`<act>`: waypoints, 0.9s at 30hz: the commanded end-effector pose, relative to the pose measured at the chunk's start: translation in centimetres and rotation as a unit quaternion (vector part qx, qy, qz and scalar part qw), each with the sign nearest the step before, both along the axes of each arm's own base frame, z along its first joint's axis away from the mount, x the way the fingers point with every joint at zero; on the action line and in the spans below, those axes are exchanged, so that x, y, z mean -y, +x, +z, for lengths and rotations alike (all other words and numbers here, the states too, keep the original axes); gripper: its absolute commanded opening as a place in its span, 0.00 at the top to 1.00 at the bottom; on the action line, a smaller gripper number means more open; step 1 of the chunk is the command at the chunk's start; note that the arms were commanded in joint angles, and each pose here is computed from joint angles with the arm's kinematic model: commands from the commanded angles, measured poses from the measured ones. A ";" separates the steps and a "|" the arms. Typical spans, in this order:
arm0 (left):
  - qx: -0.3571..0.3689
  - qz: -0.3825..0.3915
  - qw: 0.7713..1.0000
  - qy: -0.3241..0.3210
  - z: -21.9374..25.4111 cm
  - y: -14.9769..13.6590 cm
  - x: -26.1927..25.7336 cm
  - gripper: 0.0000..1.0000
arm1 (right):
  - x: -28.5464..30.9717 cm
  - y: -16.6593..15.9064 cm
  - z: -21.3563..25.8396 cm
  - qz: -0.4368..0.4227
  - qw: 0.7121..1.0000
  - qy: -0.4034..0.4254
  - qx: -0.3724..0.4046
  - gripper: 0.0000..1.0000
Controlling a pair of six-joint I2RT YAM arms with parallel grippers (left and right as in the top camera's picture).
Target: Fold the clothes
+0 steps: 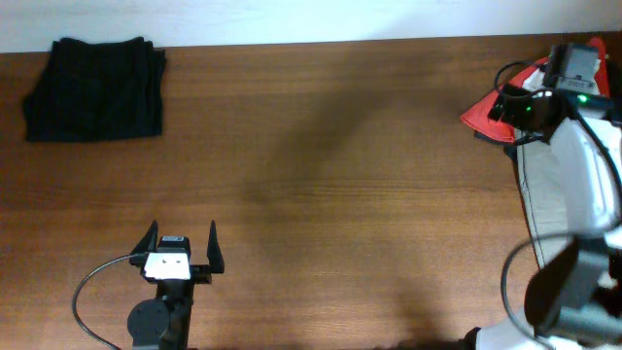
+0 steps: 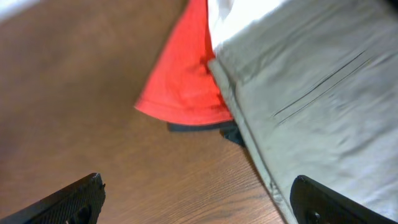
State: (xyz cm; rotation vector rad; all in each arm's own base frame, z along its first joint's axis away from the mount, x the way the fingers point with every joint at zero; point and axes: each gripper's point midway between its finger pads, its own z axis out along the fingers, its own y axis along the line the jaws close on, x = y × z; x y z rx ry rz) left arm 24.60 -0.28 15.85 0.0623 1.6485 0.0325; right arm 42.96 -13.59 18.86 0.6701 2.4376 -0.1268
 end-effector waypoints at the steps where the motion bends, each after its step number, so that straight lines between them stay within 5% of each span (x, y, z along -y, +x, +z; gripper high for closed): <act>1: 0.000 0.008 1.000 0.007 -0.2 0.0 -0.3 0.01 | -0.2 -1.8 7.7 -0.006 0.996 -0.027 0.088 0.01; 12: 0.000 0.008 1.000 0.007 -0.2 0.0 -0.3 0.01 | -2.0 -8.1 18.7 -0.006 0.974 -0.063 0.220 0.01; 19: 0.000 0.008 1.000 0.007 -0.2 0.0 -0.3 0.01 | -4.5 -12.4 17.6 0.019 0.980 -0.032 0.196 0.01; 27: 0.000 0.008 1.000 0.007 -0.2 0.0 -0.3 0.01 | -8.4 -14.8 13.1 0.092 0.953 0.000 0.289 0.01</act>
